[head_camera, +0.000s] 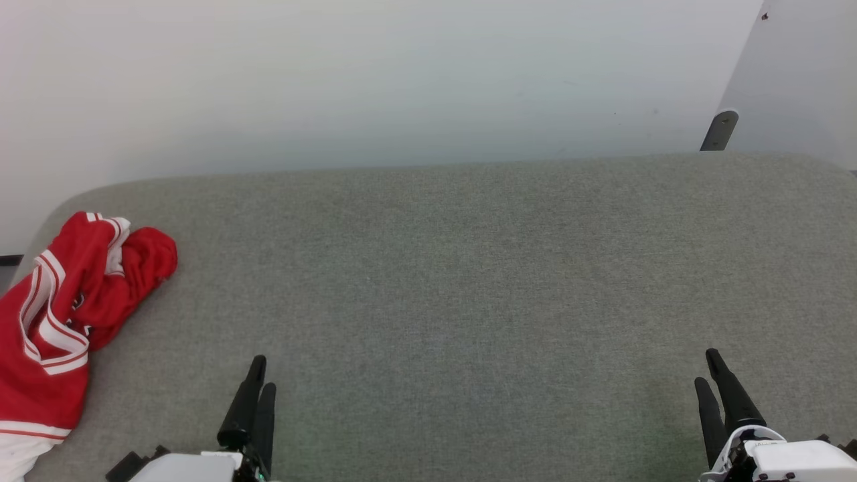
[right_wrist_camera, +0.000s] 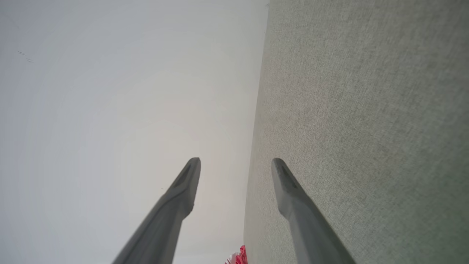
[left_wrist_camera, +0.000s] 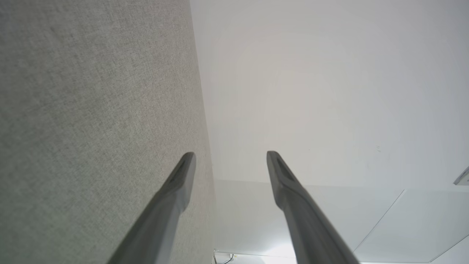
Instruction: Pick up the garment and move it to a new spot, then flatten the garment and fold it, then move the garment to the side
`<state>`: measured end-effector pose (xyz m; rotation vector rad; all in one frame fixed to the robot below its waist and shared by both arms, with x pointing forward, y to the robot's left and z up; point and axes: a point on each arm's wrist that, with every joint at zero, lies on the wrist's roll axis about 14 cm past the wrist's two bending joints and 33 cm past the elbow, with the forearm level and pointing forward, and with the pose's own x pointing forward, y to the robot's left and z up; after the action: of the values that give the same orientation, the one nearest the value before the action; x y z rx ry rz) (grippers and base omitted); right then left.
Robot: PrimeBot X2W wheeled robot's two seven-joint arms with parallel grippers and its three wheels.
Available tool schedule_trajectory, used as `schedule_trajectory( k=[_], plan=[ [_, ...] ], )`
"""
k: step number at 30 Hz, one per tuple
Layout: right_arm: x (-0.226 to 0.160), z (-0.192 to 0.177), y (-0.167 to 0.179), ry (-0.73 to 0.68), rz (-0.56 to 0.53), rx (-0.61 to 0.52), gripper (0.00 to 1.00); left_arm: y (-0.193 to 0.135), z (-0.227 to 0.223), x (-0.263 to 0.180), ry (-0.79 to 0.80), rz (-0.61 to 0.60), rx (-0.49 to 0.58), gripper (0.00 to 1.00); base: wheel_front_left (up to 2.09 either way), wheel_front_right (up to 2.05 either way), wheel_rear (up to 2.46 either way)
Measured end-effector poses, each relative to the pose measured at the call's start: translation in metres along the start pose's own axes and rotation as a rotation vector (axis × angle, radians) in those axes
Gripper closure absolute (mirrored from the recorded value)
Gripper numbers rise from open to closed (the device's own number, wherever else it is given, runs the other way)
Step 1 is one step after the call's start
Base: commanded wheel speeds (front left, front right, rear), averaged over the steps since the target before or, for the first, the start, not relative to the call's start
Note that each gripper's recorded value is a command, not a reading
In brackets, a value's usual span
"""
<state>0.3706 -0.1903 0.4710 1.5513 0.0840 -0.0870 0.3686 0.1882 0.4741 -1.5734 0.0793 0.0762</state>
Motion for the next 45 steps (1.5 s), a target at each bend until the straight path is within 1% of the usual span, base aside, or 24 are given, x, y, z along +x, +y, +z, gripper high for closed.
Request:
schedule_trajectory(
  k=[9,13,19,26,31,37,45],
  plan=[
    [0.000,-0.006,0.005,0.006,0.015,-0.065,0.00,-0.008,-0.001,-0.002,-0.004,-0.024,0.060,0.00,0.00,0.00,0.00],
    [0.000,-0.006,0.006,0.000,0.017,-0.095,0.00,-0.010,0.002,-0.003,-0.011,-0.026,0.105,0.00,0.00,0.00,0.00],
    [0.000,-0.008,0.006,0.004,0.018,-0.177,0.00,-0.013,0.005,-0.005,-0.022,-0.028,0.188,0.00,0.00,0.00,0.00],
    [-0.001,-0.010,0.006,0.008,0.023,-0.322,0.00,-0.013,0.008,-0.008,-0.029,-0.017,0.322,0.00,0.00,0.00,0.00],
    [0.000,-0.010,0.009,0.007,0.036,-0.452,0.00,-0.014,0.010,-0.009,-0.033,-0.012,0.429,0.00,0.00,0.00,0.00],
    [0.000,-0.011,0.011,0.008,0.049,-0.603,0.00,-0.016,0.015,-0.010,-0.045,-0.011,0.576,0.00,0.00,0.00,0.00],
    [0.000,-0.014,0.017,0.006,0.075,-0.774,0.00,-0.019,0.018,-0.012,-0.062,-0.018,0.763,0.00,0.00,0.00,0.00]
  ],
)
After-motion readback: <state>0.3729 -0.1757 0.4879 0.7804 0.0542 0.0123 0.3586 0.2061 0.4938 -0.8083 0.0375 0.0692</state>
